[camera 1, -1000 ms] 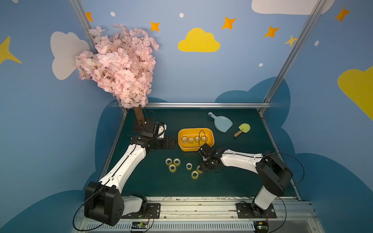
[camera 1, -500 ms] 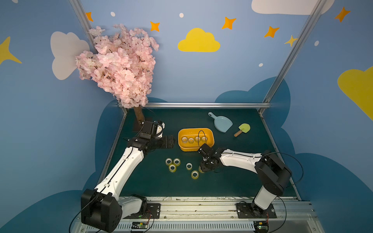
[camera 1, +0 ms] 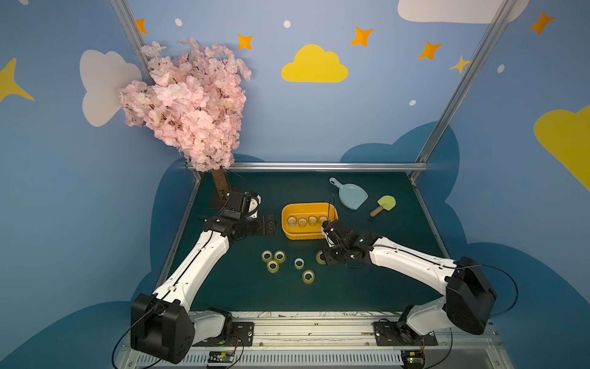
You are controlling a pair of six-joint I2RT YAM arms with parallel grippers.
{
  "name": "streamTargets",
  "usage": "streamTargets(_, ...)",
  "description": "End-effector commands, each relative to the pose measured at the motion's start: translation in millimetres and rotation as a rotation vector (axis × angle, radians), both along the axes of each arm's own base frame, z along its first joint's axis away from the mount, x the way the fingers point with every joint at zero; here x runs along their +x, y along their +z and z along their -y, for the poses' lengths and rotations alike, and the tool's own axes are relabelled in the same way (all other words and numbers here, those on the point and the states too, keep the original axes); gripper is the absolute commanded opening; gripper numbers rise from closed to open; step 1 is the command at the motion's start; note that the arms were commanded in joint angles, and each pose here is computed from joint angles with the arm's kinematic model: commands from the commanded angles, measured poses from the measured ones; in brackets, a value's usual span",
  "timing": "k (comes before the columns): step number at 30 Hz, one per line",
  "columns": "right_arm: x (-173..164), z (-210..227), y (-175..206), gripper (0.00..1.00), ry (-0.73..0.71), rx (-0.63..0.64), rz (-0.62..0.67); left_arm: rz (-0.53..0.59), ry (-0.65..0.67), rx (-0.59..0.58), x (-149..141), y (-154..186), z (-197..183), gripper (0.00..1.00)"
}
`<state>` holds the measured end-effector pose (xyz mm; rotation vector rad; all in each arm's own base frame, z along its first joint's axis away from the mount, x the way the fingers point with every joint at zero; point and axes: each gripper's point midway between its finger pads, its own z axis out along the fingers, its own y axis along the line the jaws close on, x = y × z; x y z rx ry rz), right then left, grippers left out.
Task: Put the transparent tape into the storage box
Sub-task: Pick up the tape at the center of the board, then place the tape in the storage box.
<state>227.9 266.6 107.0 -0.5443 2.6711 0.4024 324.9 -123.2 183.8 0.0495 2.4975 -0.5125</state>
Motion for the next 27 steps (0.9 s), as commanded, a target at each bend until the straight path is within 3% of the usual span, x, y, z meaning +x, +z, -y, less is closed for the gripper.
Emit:
streamTargets(1,16.6,7.3,30.0,0.0,-0.045,-0.002,0.073,-0.013,-0.002,0.017,1.8,-3.7,-2.0,1.0)
streamTargets(5,45.4,-16.1,58.4,0.0,0.003,0.061,0.142,-0.111,-0.039,-0.003,0.2,-27.4,6.9,1.0)
streamTargets(10,90.9,-39.0,58.5,0.0,-0.025,0.061,0.088,-0.251,-0.048,0.024,0.7,-44.2,8.7,1.0)
streamTargets(19,133.2,-79.2,-5.9,0.0,0.059,-0.022,-0.133,-0.191,-0.034,0.034,-2.1,-31.9,3.4,1.0)
streamTargets(27,121.8,-102.9,-45.4,0.0,0.102,-0.061,-0.218,-0.148,-0.014,0.035,-0.4,-20.2,-2.7,1.0)
